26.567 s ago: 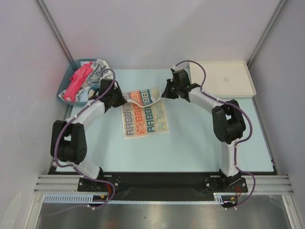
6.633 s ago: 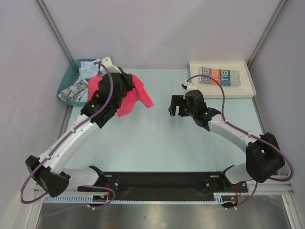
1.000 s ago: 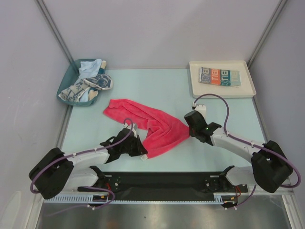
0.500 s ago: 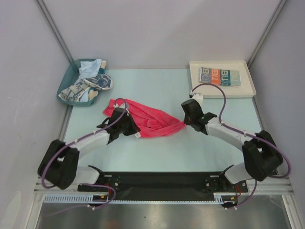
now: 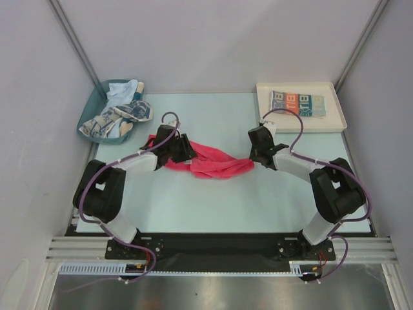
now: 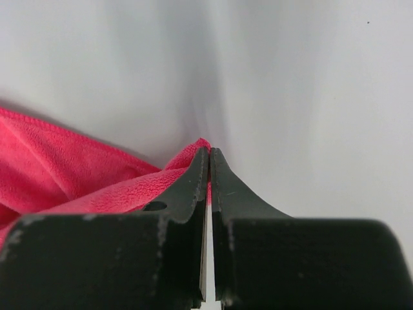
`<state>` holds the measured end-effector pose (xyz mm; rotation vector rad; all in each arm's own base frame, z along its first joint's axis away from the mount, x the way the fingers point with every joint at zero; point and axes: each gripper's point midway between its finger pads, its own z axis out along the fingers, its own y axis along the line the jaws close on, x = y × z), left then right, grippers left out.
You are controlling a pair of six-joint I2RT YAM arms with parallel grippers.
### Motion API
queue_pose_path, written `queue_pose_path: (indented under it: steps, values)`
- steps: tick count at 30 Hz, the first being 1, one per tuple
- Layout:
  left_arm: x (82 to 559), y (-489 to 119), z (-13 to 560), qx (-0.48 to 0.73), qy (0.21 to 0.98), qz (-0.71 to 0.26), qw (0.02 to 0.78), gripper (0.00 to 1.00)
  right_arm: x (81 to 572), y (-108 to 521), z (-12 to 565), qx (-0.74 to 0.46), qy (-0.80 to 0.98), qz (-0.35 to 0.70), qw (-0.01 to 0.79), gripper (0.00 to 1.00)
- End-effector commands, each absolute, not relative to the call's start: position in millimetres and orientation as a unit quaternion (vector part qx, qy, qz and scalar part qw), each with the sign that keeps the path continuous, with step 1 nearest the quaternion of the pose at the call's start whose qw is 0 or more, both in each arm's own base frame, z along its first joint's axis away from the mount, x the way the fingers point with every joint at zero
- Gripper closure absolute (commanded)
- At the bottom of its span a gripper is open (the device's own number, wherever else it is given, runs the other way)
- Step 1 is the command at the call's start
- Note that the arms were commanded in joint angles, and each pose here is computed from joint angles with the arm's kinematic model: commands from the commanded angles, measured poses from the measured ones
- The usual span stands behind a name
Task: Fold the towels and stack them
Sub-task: Flatten out the crumpled towel
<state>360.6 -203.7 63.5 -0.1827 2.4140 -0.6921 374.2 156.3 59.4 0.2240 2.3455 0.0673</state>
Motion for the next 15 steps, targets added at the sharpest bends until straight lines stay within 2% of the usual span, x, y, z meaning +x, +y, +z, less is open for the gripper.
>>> queue_pose_path:
  steps: [1,6,15]
  values:
    - [374.5,-208.2,91.9,-0.045,0.893,-0.286,0.343,0.5,392.8,159.4,64.8,0.108,0.91,0.043,0.399,1.0]
    - [363.1,-203.2,116.8,-0.033,0.882,-0.292,0.367,0.43,396.5,155.3,53.6,0.118,0.912,0.045,0.391,1.0]
    - [300.8,-172.1,97.6,-0.063,0.895,-0.265,0.353,0.46,398.3,156.4,48.1,0.119,0.913,0.047,0.388,1.0]
